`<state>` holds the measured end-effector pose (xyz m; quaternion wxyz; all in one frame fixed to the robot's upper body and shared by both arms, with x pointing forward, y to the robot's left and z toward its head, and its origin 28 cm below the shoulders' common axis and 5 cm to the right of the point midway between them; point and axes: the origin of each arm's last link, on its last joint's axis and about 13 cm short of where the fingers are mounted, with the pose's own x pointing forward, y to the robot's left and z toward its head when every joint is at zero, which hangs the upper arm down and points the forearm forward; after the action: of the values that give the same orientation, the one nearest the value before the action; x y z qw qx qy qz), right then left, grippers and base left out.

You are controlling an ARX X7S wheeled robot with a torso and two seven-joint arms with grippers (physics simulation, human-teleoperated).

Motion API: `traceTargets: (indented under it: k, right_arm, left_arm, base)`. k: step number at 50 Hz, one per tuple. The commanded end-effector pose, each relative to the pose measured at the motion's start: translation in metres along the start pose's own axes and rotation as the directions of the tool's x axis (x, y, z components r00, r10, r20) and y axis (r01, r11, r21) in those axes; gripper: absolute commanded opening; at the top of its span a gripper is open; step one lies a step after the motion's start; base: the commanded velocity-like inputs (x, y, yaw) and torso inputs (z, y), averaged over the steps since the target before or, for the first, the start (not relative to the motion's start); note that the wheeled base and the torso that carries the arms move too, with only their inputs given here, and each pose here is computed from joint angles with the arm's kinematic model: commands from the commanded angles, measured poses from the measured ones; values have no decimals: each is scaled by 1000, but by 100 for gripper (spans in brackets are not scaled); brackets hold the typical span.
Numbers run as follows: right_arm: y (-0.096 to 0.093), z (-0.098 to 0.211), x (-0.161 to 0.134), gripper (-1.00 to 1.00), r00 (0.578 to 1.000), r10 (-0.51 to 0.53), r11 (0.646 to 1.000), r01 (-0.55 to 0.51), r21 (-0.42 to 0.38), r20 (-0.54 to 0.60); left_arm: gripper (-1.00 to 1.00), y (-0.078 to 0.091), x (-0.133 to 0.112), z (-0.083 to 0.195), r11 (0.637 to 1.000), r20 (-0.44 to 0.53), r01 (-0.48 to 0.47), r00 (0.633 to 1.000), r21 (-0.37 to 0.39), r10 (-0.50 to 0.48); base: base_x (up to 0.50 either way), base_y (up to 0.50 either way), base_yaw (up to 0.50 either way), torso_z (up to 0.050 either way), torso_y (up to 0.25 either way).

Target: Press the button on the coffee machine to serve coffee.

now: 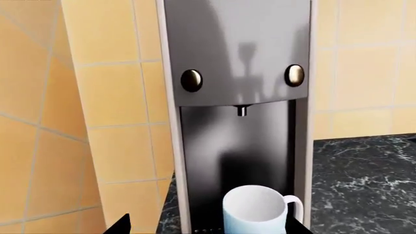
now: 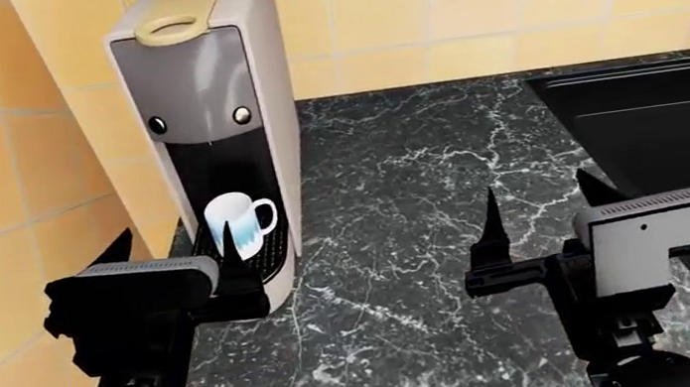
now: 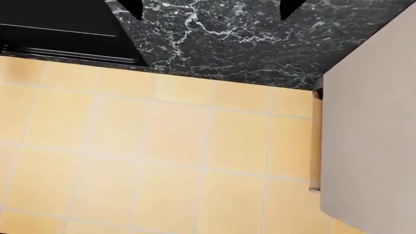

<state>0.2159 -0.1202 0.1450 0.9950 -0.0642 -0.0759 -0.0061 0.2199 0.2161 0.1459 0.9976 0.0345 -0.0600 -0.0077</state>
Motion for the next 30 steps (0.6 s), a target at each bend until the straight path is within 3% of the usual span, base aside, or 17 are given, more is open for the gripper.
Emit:
traceTargets:
  k: [1,9,16,18,27,28,30]
  right_arm:
    - [9,22,10,100,979,193,978,-197,73,59]
    - [21,47,20,100,910,402,898,-413,152,98]
    - [31,65,29,100,820,554,802,-573,171,146]
    - [34,68,33,100,794,585,765,-608,212,165]
    - [43,75,43,100,740,640,648,-665,372,208]
    - [43,79,44,100,744,627,622,-658,426,233]
    - [43,83,46,100,739,634,622,-663,417,230]
  left_arm:
    - [100,0,0,0,1000,-2,-3,1000,5,3]
    - [100,4,0,-1,1000,-4,-12,1000,7,12]
    - [100,2,1,-1,1000,-5,-16,1000,11,16]
    - [100,3,1,0,1000,-3,-18,1000,12,18]
    - [100,3,0,-2,1000,-5,-17,1000,14,17]
    - [100,4,0,-2,1000,-6,-16,1000,14,16]
    - [100,3,1,-3,1000,-6,-17,1000,15,17]
  base:
    - [0,0,0,0,0]
    - [0,0,0,0,0]
    - [0,0,0,0,0]
    - [0,0,0,0,0]
    - [0,0,0,0,0]
    - [0,0,0,0,0]
    - [0,0,0,0,0]
